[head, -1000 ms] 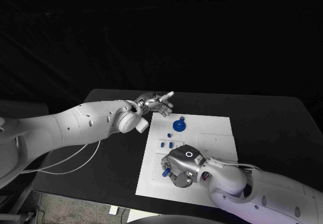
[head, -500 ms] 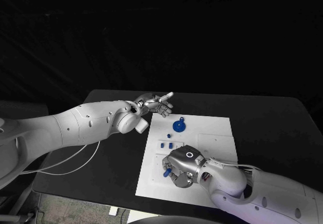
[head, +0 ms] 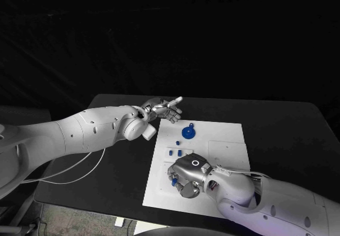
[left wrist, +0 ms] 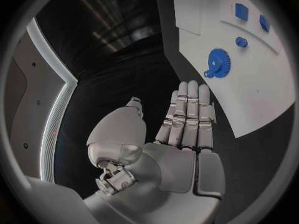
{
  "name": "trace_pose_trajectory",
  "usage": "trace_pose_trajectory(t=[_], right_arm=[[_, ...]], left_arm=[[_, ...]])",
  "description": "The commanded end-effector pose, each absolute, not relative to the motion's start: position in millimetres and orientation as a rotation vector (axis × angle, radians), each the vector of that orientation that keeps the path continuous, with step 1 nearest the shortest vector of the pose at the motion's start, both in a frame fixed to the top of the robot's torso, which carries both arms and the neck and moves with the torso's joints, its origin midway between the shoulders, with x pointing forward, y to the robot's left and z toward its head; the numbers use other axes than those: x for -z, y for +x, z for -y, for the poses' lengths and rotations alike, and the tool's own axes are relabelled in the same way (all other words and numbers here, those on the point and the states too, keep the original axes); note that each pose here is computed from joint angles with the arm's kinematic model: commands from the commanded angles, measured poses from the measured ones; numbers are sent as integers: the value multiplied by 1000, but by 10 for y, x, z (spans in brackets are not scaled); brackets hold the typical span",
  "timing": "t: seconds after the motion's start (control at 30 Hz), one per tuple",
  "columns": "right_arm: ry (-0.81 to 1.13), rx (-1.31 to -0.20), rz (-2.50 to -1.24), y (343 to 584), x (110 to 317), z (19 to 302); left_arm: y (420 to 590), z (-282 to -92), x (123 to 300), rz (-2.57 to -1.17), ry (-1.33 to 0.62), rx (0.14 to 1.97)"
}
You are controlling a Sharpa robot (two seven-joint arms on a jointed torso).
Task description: Assemble the parts on the task board
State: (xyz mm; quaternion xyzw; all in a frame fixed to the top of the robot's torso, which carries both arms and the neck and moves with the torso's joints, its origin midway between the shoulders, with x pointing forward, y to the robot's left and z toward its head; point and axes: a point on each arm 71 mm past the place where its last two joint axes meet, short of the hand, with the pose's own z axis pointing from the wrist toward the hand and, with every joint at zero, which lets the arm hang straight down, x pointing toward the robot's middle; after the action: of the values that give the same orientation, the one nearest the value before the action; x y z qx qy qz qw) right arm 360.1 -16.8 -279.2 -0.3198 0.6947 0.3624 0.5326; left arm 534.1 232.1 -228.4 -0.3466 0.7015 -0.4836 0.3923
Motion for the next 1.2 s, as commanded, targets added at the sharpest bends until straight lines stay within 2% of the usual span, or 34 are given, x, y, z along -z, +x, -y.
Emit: trace_pose_trajectory(t=[0.03, 0.4, 1.2], right_arm=[[-801, -884, -1708, 3558, 2834, 132], [-797, -885, -1737, 3574, 2863, 121], [-636, -930, -1695, 3644, 2803, 219]], left_arm=[[5341, -2292, 2272, -1783, -877, 1250], [5340, -2302, 2272, -1782, -878, 1247], [5338, -2329, 2273, -1781, -884, 1237]])
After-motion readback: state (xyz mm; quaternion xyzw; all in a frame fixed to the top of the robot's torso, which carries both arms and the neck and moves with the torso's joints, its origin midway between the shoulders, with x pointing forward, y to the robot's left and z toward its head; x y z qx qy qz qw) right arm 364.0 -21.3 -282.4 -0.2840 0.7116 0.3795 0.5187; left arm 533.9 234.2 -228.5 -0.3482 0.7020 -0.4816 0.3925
